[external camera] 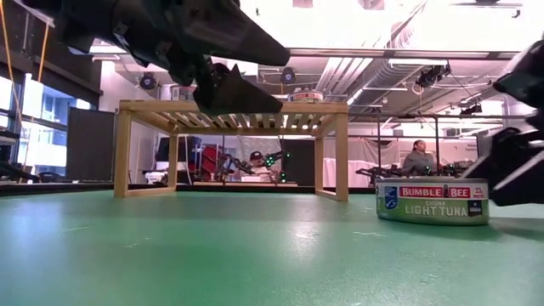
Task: Stack canned seafood by type on shelf
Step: Stack the green white tuna can on top of the left green white tuna can on the shelf
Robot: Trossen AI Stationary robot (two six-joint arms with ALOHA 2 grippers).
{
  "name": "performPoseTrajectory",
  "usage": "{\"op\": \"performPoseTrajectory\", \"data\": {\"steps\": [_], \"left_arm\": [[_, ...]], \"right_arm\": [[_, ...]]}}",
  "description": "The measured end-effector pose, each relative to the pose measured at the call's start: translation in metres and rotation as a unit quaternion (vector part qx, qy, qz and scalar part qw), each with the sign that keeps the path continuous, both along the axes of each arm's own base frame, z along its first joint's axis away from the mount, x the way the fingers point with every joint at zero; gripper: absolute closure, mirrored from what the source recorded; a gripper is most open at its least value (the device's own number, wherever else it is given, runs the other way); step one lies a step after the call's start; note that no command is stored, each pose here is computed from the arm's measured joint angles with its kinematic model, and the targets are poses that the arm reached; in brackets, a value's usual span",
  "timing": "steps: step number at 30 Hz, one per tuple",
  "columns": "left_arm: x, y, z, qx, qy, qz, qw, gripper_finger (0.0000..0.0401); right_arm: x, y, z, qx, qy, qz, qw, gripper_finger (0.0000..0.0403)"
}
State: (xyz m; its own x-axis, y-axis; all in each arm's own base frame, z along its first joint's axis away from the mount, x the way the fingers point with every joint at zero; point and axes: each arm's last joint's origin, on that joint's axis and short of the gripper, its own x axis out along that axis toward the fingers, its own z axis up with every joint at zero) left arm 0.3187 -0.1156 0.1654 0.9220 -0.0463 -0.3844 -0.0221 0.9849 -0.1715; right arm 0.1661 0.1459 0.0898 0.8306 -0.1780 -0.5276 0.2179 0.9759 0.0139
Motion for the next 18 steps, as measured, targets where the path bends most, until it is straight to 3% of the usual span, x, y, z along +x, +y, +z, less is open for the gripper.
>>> {"op": "performPoseTrajectory", "data": {"steps": [7,11,18], "left_arm": [[0.001,0.002,0.000,-0.001,0.003,-0.015,1.000,0.0004],[0.003,0.005,-0.003,-0.002,0.007,-0.017,1.000,0.0004],[0.008,0.005,-0.033,0.012,0.050,-0.013,0.999,0.0004]], "right_arm": [[0.020,0.004,-0.004,-0.004,-0.016,0.080,0.997,0.0019],[0.031,0.001,-0.006,-0.014,-0.047,0.080,0.996,0.0019],[0.051,-0.007,-0.014,0.002,-0.057,0.116,0.992,0.0020]]}}
